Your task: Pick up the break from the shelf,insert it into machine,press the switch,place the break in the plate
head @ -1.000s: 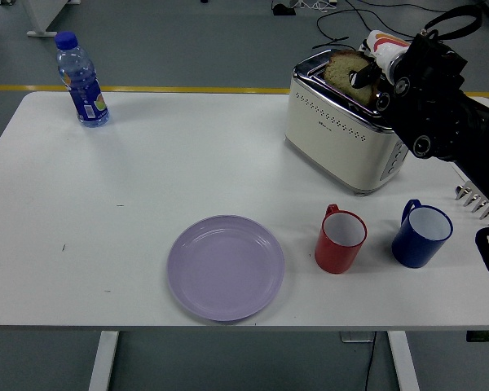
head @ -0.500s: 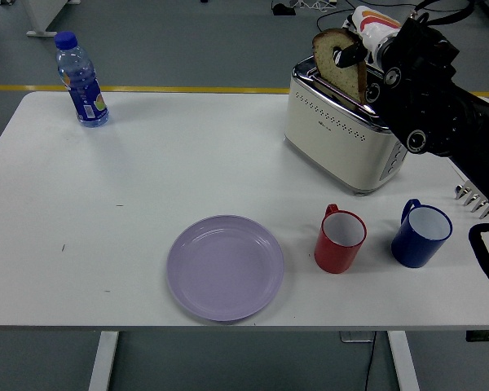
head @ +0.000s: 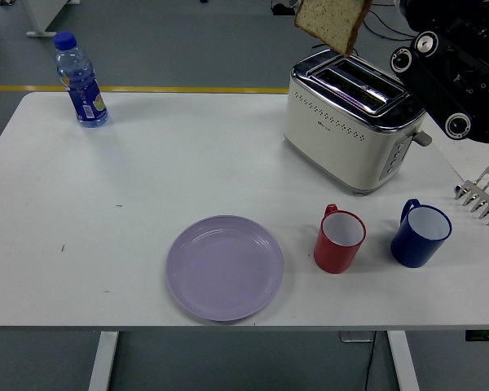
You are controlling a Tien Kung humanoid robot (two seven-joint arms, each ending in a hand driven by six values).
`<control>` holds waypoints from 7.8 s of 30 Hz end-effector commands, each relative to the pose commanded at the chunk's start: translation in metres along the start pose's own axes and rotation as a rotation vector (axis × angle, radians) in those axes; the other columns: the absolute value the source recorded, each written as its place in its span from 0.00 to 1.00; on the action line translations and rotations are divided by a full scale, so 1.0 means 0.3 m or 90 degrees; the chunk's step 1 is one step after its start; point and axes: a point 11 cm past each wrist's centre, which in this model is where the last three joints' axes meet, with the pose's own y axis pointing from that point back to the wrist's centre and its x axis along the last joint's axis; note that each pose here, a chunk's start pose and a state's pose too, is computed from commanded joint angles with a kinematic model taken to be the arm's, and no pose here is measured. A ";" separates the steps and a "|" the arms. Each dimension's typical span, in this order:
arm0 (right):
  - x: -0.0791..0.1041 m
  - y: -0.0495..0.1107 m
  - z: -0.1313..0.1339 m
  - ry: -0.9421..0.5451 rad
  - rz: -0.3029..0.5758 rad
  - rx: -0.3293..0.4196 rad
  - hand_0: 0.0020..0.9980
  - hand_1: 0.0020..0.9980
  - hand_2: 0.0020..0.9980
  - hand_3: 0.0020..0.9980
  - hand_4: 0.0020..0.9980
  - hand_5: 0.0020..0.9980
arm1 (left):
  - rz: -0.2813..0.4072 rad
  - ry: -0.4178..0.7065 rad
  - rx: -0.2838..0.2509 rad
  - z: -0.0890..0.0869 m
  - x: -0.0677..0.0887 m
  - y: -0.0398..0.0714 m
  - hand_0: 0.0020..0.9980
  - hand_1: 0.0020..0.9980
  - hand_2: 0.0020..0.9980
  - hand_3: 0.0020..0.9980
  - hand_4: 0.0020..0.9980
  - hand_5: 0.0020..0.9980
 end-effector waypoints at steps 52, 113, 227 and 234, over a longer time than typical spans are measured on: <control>-0.666 0.779 0.056 -0.452 -0.514 -0.068 0.17 0.20 0.31 0.42 0.29 0.00 | -0.013 -0.006 0.008 -0.028 -0.036 -0.002 0.66 0.59 0.59 0.60 0.32 0.94; -0.935 0.813 -0.014 -0.414 -0.544 0.054 0.49 0.55 0.55 0.57 0.48 0.00 | -0.015 -0.008 0.006 -0.019 -0.040 0.000 0.66 0.59 0.59 0.60 0.33 0.94; -0.005 0.698 1.188 -1.065 0.274 -0.265 0.78 0.72 0.73 0.68 0.49 0.29 | -0.016 -0.016 0.015 -0.049 -0.045 -0.004 0.66 0.59 0.59 0.60 0.33 0.94; -0.001 0.707 1.200 -1.072 0.286 -0.269 0.78 0.72 0.73 0.67 0.48 0.29 | -0.015 -0.017 0.013 -0.044 -0.042 -0.004 0.66 0.59 0.59 0.60 0.33 0.94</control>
